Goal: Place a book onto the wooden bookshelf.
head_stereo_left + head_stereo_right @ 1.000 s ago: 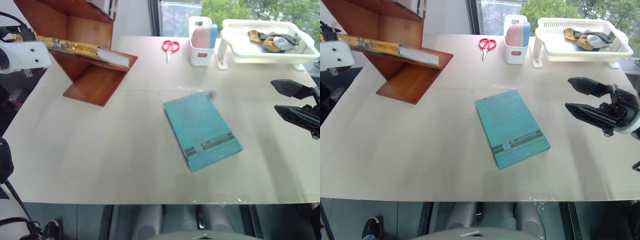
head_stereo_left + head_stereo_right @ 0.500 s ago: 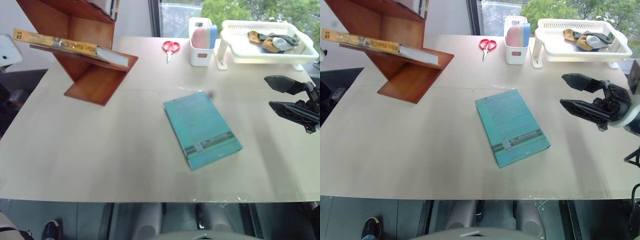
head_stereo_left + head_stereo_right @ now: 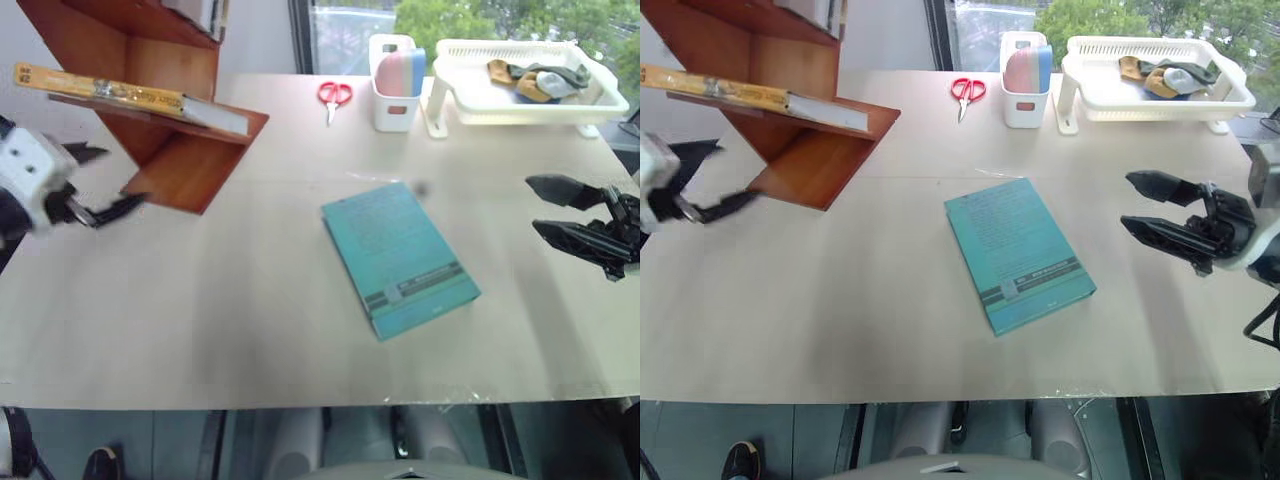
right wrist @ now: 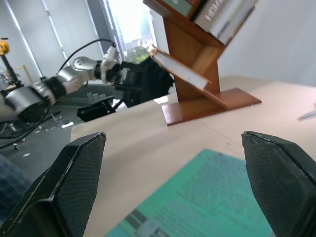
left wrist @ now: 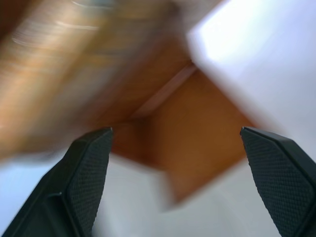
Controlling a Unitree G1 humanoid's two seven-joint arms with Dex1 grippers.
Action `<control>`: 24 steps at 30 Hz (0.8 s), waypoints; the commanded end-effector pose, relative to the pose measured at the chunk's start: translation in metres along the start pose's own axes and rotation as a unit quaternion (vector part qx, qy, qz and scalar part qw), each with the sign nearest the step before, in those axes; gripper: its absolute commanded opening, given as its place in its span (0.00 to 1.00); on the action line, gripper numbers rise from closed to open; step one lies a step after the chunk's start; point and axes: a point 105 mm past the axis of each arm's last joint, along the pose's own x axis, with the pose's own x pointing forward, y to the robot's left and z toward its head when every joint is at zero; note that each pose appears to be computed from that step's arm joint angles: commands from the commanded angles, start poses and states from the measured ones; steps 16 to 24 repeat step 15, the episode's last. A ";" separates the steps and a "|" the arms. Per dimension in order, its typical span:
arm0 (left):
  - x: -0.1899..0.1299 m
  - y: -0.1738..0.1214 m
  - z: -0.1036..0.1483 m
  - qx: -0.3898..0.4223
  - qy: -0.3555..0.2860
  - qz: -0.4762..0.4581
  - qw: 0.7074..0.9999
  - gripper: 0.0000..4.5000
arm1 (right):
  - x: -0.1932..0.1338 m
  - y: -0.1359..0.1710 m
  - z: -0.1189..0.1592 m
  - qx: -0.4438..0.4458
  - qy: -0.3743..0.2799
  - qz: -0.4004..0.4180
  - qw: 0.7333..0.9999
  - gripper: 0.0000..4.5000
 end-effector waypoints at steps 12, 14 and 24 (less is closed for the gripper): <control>0.035 -0.137 -0.023 -0.204 0.002 -0.027 0.979 0.97 | -0.049 -0.026 -0.085 -0.042 0.109 -0.127 0.985 1.00; 0.036 -0.143 -0.027 -0.205 0.009 -0.030 0.978 0.97 | -0.053 -0.027 -0.090 -0.047 0.114 -0.136 0.983 1.00; 0.034 -0.147 -0.031 -0.208 0.013 -0.034 0.978 0.97 | -0.057 -0.028 -0.094 -0.049 0.122 -0.141 0.981 1.00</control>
